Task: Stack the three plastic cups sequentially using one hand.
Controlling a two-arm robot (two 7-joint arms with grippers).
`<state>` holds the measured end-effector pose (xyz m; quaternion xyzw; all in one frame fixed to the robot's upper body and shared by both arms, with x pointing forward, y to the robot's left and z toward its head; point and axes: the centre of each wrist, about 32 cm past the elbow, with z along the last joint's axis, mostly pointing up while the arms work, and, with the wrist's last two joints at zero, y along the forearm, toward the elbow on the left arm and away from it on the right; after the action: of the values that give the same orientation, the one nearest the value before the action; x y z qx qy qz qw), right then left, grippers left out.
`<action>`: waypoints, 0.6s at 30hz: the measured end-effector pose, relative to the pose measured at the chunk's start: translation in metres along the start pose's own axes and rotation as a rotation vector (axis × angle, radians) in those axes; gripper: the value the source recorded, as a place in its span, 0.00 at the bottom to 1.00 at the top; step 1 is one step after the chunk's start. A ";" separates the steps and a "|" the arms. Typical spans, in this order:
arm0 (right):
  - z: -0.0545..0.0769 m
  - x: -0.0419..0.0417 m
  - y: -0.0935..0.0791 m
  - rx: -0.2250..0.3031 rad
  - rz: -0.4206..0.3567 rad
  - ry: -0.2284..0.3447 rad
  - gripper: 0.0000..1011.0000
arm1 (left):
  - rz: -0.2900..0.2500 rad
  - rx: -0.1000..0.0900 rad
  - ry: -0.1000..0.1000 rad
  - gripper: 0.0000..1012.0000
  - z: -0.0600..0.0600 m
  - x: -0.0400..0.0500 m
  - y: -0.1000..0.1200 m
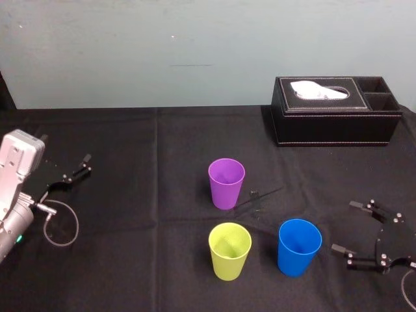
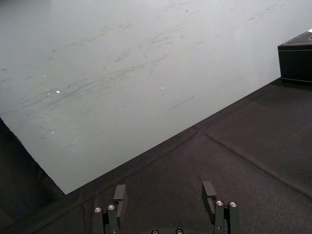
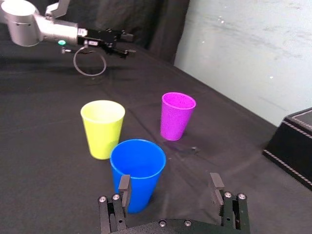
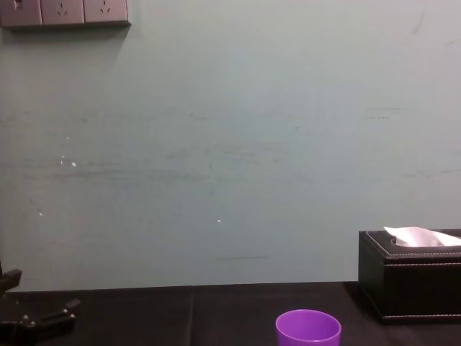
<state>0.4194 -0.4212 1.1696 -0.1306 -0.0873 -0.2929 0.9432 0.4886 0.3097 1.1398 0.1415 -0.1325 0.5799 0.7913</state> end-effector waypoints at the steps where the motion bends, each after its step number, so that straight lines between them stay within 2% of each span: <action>1: -0.002 -0.0002 0.001 -0.002 0.010 0.002 0.99 | 0.000 0.000 0.000 1.00 0.000 0.0000 0.000; 5: -0.006 -0.0006 0.004 -0.004 0.030 0.012 0.99 | 0.000 0.000 0.000 1.00 0.000 0.0000 0.000; 18: -0.020 -0.0031 0.016 0.027 0.094 0.102 0.99 | 0.000 0.000 0.000 1.00 0.000 0.0000 0.000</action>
<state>0.4281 -0.4124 1.1468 -0.1066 -0.0367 -0.2535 0.9607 0.4886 0.3097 1.1398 0.1415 -0.1325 0.5799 0.7913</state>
